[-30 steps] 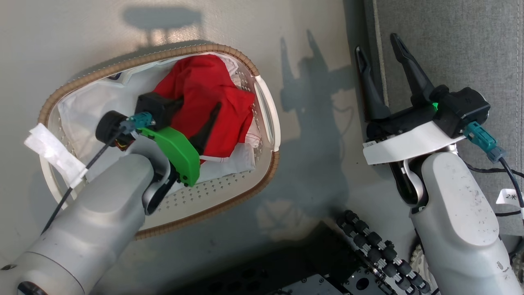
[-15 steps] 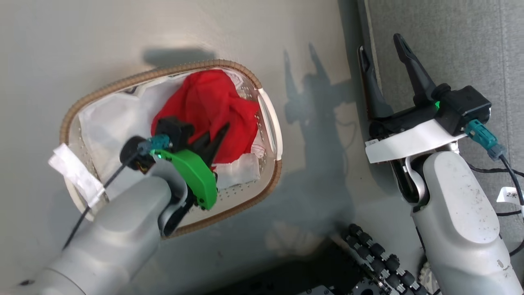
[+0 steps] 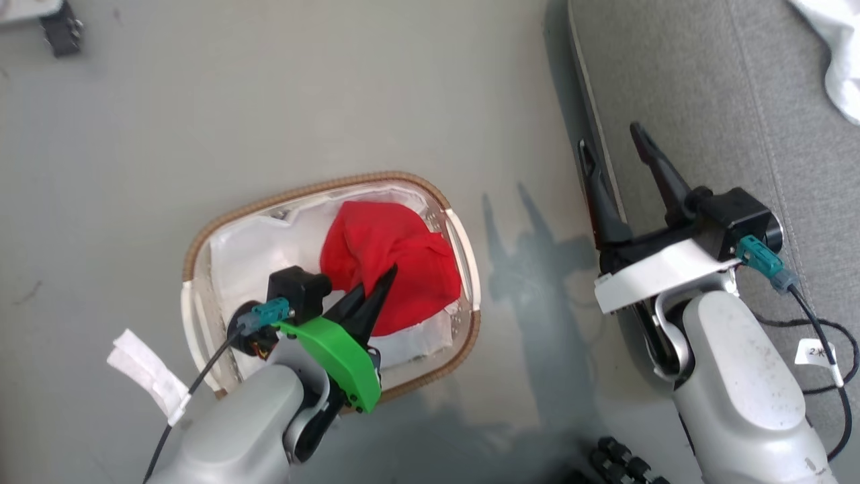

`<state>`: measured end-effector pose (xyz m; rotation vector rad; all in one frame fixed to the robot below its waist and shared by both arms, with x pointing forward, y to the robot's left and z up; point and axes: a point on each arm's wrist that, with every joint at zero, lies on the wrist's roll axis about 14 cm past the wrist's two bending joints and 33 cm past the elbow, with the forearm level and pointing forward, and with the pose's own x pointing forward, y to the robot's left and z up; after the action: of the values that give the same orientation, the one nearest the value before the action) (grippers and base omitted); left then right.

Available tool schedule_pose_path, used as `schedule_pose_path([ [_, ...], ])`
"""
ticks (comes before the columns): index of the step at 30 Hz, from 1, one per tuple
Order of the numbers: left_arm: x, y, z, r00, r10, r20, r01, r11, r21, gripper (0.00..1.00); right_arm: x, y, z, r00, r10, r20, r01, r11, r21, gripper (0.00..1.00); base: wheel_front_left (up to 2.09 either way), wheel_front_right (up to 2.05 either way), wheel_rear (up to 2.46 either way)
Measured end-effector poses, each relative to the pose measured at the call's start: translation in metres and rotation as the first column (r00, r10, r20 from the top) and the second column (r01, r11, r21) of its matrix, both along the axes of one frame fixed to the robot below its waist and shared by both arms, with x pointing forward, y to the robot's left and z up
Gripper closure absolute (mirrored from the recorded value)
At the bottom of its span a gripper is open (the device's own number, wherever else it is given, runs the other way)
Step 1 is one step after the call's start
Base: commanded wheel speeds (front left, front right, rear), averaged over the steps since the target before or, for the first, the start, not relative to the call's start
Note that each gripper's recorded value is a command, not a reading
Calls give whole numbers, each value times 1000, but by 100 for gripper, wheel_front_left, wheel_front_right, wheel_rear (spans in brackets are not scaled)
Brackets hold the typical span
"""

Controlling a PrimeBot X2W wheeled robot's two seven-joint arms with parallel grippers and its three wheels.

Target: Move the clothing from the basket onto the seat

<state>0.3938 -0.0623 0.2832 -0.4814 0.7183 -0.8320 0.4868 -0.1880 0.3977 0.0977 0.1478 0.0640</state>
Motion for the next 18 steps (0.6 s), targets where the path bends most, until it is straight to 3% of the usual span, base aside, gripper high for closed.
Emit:
schedule_pose_path([
  [10,9,29,77,967,111,229,-113,994,-7,100,-28,16,38,998,17,59,-19,999,42,0,0,0,0],
  [18,18,53,157,873,220,435,-208,975,-76,100,-54,35,58,994,54,91,-61,995,73,0,0,0,0],
])
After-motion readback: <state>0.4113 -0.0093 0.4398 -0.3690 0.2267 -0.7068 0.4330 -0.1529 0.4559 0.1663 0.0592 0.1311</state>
